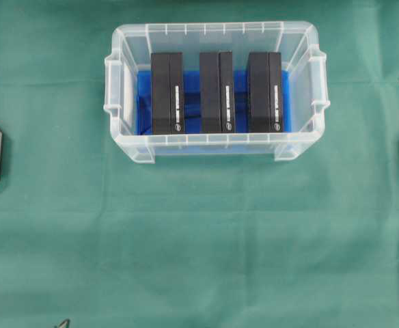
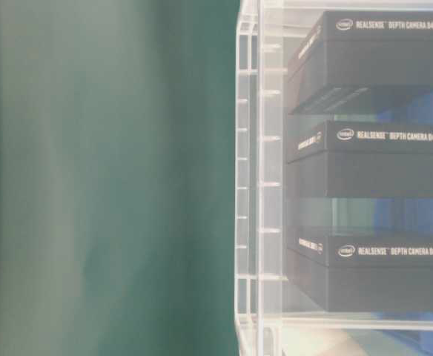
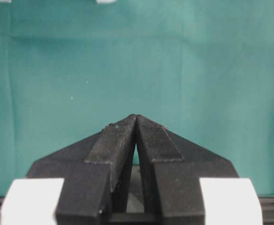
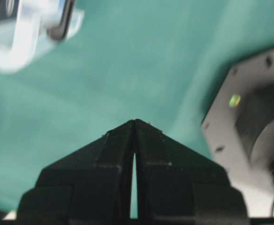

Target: Take the box out of the case with the right arm.

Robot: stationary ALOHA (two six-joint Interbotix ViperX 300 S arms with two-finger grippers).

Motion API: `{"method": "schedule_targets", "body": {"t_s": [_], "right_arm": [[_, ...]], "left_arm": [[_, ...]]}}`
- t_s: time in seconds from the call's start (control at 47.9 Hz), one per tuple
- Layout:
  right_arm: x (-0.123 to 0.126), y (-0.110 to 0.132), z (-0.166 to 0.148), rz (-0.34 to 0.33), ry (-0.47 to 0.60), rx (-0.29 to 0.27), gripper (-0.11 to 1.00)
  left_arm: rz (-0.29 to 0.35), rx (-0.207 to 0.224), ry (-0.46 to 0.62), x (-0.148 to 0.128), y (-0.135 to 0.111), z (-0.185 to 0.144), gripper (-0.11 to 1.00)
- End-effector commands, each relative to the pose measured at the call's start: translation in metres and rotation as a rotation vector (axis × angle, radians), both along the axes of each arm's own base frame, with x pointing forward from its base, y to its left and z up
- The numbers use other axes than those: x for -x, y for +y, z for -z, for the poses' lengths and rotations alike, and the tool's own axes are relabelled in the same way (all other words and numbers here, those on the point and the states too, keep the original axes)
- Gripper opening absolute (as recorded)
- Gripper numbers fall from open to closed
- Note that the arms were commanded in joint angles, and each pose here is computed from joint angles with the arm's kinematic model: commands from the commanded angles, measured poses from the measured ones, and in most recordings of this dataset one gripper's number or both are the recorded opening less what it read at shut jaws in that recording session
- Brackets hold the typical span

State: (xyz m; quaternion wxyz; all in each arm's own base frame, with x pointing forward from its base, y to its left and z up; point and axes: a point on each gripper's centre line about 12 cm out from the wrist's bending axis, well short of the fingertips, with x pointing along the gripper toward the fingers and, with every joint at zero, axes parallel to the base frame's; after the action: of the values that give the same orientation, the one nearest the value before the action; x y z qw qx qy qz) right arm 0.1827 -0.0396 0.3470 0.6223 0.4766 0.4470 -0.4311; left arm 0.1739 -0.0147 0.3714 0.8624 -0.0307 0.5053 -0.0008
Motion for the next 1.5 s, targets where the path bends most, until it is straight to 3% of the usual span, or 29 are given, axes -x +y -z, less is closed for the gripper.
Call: {"method": "schedule_targets", "body": {"t_s": [0.0, 0.23, 0.793, 0.898, 1.044, 1.148, 1.211, 1.483], "right_arm": [[-0.003, -0.019, -0.006, 0.019, -0.017, 0.025, 0.01], [-0.01, -0.042, -0.001, 0.055, 0.02, 0.02, 0.01], [-0.009, -0.042, 0.008, 0.064, 0.043, 0.013, 0.02], [-0.008, -0.044, 0.011, 0.084, 0.053, 0.022, 0.21], [-0.007, -0.046, 0.011, 0.123, 0.059, 0.033, 0.68], [-0.006, -0.047, 0.011, 0.125, 0.062, 0.035, 0.92], [-0.007, -0.047, 0.011, 0.125, 0.061, 0.037, 0.95], [-0.006, -0.047, 0.011, 0.129, 0.065, 0.038, 0.93]], "left_arm": [[0.002, -0.001, -0.025, -0.002, 0.0, -0.008, 0.02], [0.002, -0.001, -0.022, -0.001, 0.0, -0.008, 0.02], [0.002, -0.001, -0.02, -0.001, 0.0, -0.008, 0.02], [0.001, -0.001, -0.02, -0.001, 0.0, -0.008, 0.02], [0.001, 0.0, -0.02, -0.001, 0.0, -0.008, 0.02], [0.002, -0.001, -0.019, -0.001, 0.0, -0.007, 0.02], [0.002, -0.001, -0.02, -0.001, 0.0, -0.008, 0.02], [-0.001, -0.001, -0.017, -0.001, 0.0, -0.007, 0.02]]}}
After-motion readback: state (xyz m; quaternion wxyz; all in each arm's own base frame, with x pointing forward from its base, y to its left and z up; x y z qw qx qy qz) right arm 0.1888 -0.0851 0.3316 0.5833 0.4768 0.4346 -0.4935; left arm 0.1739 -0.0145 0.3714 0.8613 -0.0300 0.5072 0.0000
